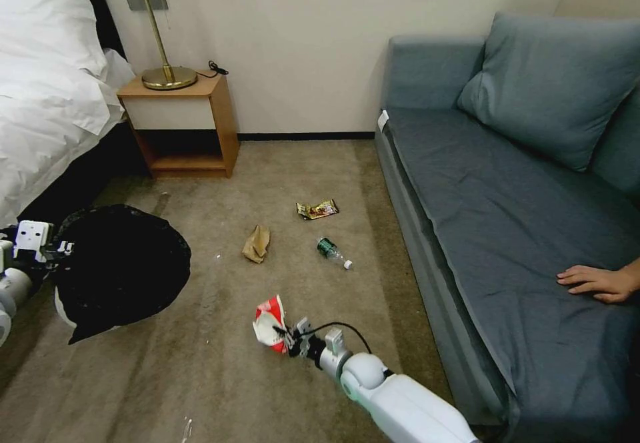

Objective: Pick up the trash bin, then pick up the garbage on the floor and place it into the trash bin.

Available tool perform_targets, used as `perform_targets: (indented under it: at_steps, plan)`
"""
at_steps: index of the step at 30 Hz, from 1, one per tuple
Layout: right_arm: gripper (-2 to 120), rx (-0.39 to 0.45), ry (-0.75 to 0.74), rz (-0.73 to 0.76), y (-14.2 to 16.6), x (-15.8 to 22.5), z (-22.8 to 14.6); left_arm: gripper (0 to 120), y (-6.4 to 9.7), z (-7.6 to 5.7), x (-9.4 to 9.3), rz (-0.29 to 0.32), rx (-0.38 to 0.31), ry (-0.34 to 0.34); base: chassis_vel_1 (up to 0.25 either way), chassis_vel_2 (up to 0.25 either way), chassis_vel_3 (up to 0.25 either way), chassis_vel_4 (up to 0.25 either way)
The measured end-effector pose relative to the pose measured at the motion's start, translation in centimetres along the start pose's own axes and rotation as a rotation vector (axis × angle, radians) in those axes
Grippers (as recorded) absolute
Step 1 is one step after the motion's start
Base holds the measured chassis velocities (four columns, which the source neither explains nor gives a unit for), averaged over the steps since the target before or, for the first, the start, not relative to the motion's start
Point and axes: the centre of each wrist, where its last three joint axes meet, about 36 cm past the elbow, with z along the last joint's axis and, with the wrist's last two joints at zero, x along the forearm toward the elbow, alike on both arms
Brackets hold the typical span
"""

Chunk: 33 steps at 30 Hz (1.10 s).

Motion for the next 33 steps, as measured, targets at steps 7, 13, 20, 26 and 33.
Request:
perform_targets:
  at_steps: [7, 13, 20, 26, 33]
  plan:
    - [1, 0.043, -0.111, 0.025, -2.9, -0.1, -6.2, 4, 0.1, -0.3, -1.1, 0.023, -0.006, -0.021, 0.000, 0.000, 0.000, 0.000]
    - [1, 0.048, -0.217, 0.010, -3.9, -0.7, -12.0, 4, -0.2, -0.1, -1.6, 0.031, -0.003, -0.015, 0.000, 0.000, 0.000, 0.000]
    - [1, 0.013, -0.307, -0.043, -3.0, -2.1, -18.1, 4, 0.2, -0.3, -2.0, 0.027, 0.002, -0.018, 0.000, 0.000, 0.000, 0.000]
    - [1, -0.038, -0.345, -0.114, -0.3, -3.6, -21.6, 4, 0.4, -0.4, -2.1, 0.027, 0.008, -0.030, 0.000, 0.000, 0.000, 0.000]
    - [1, -0.081, -0.361, -0.201, 4.1, -6.3, -24.2, 4, 0.2, -0.2, -2.0, 0.026, 0.022, -0.047, 0.000, 0.000, 0.000, 0.000]
